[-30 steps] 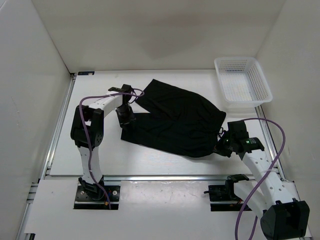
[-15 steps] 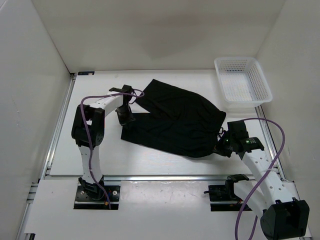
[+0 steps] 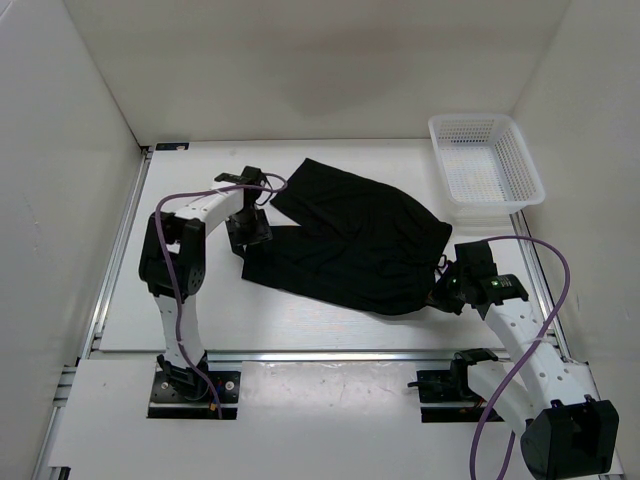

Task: Fold and stack the shorts
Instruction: Flatten the shorts out

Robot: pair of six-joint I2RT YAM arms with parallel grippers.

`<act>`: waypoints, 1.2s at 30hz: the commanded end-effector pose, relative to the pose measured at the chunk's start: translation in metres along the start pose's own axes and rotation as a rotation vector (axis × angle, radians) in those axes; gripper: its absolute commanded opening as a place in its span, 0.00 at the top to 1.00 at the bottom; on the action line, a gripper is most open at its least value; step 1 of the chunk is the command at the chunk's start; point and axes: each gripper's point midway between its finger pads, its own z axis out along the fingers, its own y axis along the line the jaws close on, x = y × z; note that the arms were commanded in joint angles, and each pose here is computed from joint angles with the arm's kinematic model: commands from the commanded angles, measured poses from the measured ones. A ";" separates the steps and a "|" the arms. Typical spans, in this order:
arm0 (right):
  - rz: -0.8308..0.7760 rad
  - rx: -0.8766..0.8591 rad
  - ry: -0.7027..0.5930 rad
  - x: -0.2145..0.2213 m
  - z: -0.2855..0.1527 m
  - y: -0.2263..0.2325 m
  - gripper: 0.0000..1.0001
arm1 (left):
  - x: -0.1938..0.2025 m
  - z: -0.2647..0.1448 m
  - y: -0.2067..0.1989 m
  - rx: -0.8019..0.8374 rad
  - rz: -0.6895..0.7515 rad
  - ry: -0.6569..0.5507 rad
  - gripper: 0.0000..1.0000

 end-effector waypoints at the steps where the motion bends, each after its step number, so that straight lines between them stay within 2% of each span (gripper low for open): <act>1: -0.023 -0.016 -0.026 -0.005 -0.003 0.004 1.00 | -0.006 -0.006 -0.012 0.063 0.018 -0.009 0.32; 4: -0.023 -0.016 -0.026 -0.005 -0.003 0.004 1.00 | -0.004 0.008 -0.019 0.084 0.028 0.026 0.32; 7: -0.024 -0.022 -0.033 -0.008 -0.005 0.007 1.00 | -0.002 0.015 -0.023 0.095 0.029 0.046 0.38; 8: -0.024 -0.022 -0.033 -0.008 -0.005 0.007 1.00 | -0.004 0.012 -0.026 0.108 0.029 0.043 0.41; 9: -0.024 -0.022 -0.033 -0.008 -0.005 0.007 1.00 | -0.004 0.012 -0.025 0.108 0.038 0.043 0.50; 11: -0.024 -0.022 -0.033 -0.008 -0.005 0.007 1.00 | -0.004 0.012 -0.025 0.108 0.038 0.043 0.57; 12: -0.024 -0.022 -0.033 -0.008 -0.005 0.007 1.00 | -0.004 0.012 -0.025 0.108 0.038 0.043 0.64; 16: -0.023 -0.016 -0.026 -0.007 -0.004 0.006 1.00 | -0.006 0.004 -0.023 0.106 0.038 0.025 0.79; 19: -0.024 -0.022 -0.033 -0.009 -0.006 0.008 1.00 | -0.006 -0.003 -0.017 0.084 0.037 0.004 0.78; 20: -0.033 -0.016 -0.026 -0.009 -0.004 0.007 1.00 | -0.004 -0.007 -0.015 0.082 0.037 0.006 0.65; 21: -0.033 -0.015 -0.026 -0.009 -0.004 0.007 1.00 | -0.004 -0.006 -0.012 0.065 0.037 0.007 0.62; 25: -0.033 -0.015 -0.026 -0.009 -0.004 0.007 1.00 | -0.006 -0.018 -0.011 0.071 0.027 -0.020 0.62; 30: -0.033 -0.015 -0.026 -0.009 -0.004 0.007 1.00 | -0.001 -0.016 -0.006 0.057 0.027 -0.014 0.74; 32: -0.032 -0.009 -0.019 -0.007 -0.002 0.005 1.00 | 0.001 -0.015 -0.005 0.052 0.028 -0.006 0.74; 35: -0.032 -0.009 -0.019 -0.007 -0.002 0.005 1.00 | 0.005 -0.013 -0.005 0.055 0.028 0.008 0.61; 36: -0.032 -0.009 -0.019 -0.007 -0.002 0.005 1.00 | 0.005 -0.013 -0.005 0.055 0.028 0.008 0.61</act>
